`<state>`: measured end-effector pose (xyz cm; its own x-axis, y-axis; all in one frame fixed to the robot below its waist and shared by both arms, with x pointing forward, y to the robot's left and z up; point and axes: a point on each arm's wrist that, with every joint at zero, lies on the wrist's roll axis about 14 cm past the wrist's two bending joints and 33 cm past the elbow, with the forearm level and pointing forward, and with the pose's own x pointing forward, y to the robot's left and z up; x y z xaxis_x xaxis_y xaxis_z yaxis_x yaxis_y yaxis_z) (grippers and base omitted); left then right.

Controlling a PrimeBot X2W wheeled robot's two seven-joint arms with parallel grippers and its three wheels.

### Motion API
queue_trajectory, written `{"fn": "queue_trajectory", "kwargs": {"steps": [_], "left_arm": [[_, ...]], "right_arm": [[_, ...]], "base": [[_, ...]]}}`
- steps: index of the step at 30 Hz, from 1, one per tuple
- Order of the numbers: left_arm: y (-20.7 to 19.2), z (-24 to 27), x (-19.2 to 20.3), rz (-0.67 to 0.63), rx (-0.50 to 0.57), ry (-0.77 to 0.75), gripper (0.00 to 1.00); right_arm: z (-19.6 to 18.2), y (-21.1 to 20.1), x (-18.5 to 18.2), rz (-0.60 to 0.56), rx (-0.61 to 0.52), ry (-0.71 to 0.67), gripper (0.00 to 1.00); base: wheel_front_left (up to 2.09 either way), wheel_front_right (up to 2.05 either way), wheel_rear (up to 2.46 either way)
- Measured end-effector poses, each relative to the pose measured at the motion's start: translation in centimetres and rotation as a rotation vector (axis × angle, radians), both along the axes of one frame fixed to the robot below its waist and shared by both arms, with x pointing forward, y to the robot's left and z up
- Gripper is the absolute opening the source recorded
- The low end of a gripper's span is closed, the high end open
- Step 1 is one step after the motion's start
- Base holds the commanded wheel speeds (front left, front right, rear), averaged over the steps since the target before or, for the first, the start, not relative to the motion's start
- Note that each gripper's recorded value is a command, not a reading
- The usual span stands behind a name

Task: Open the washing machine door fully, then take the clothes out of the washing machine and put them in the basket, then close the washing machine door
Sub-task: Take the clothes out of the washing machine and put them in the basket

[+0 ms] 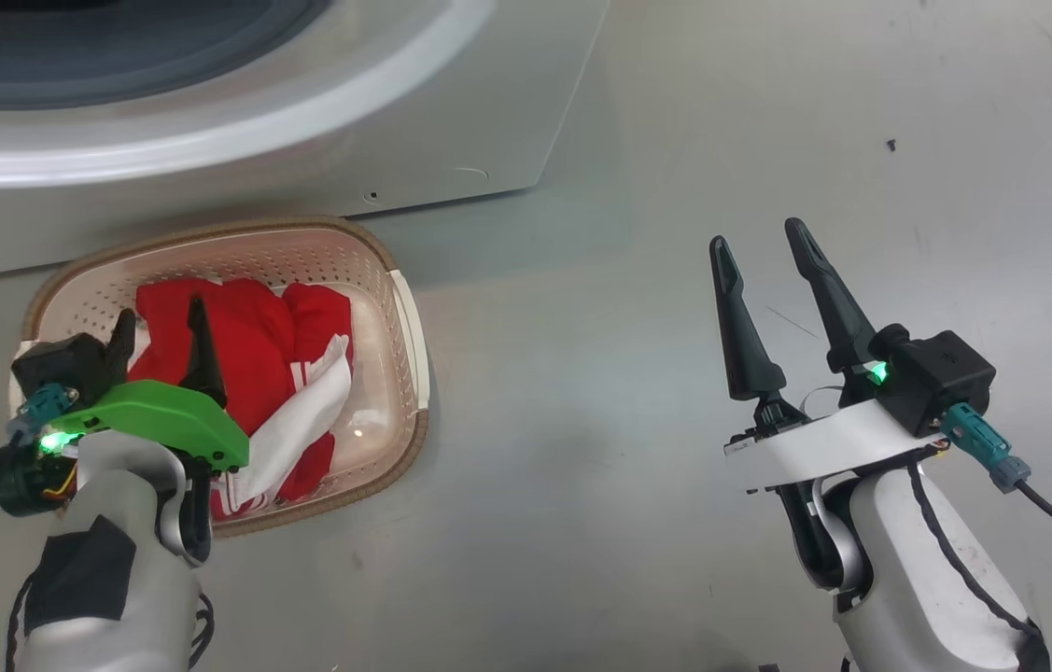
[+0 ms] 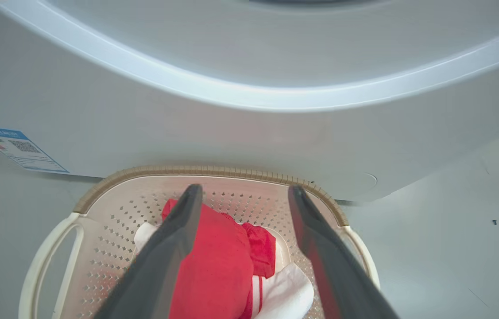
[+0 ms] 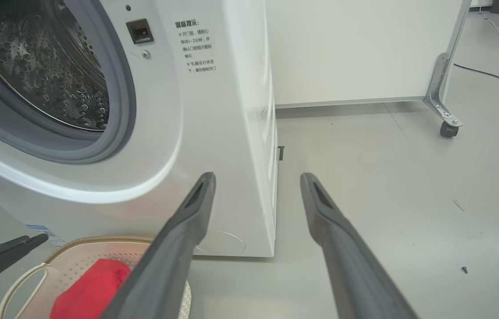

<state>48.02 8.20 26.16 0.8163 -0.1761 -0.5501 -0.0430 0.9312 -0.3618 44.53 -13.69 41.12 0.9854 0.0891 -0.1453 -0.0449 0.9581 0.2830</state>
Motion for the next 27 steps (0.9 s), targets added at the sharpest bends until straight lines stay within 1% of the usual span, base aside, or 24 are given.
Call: {"fn": "queue_trajectory", "kwargs": {"steps": [2, 9, 15, 18, 27], "left_arm": [[-0.2, 2.3, 1.0, -0.013, -0.015, -0.073, 1.0], [-1.0, 9.2, 2.9, -0.072, 0.003, -0.277, 1.0], [-0.3, 17.1, 3.9, -0.065, 0.023, -0.505, 1.0], [0.6, 19.0, 2.9, -0.049, 0.031, -0.552, 1.0], [2.9, 20.8, -2.8, -0.02, 0.093, -0.581, 1.0]], "right_arm": [[0.8, -0.3, -0.2, -0.007, -0.006, -0.016, 1.0], [1.7, -0.5, -1.8, -0.015, -0.02, -0.023, 1.0], [2.9, -0.4, -2.8, -0.008, -0.028, -0.05, 1.0], [3.6, -0.1, -3.3, -0.001, -0.029, -0.064, 1.0], [5.4, 0.7, -5.4, 0.021, -0.025, -0.106, 1.0]], "base": [[0.0, 0.0, 0.0], [0.0, 0.0, 0.0], [0.0, 0.0, 0.0], [0.0, 0.0, 0.0], [0.0, 0.0, 0.0]]}}
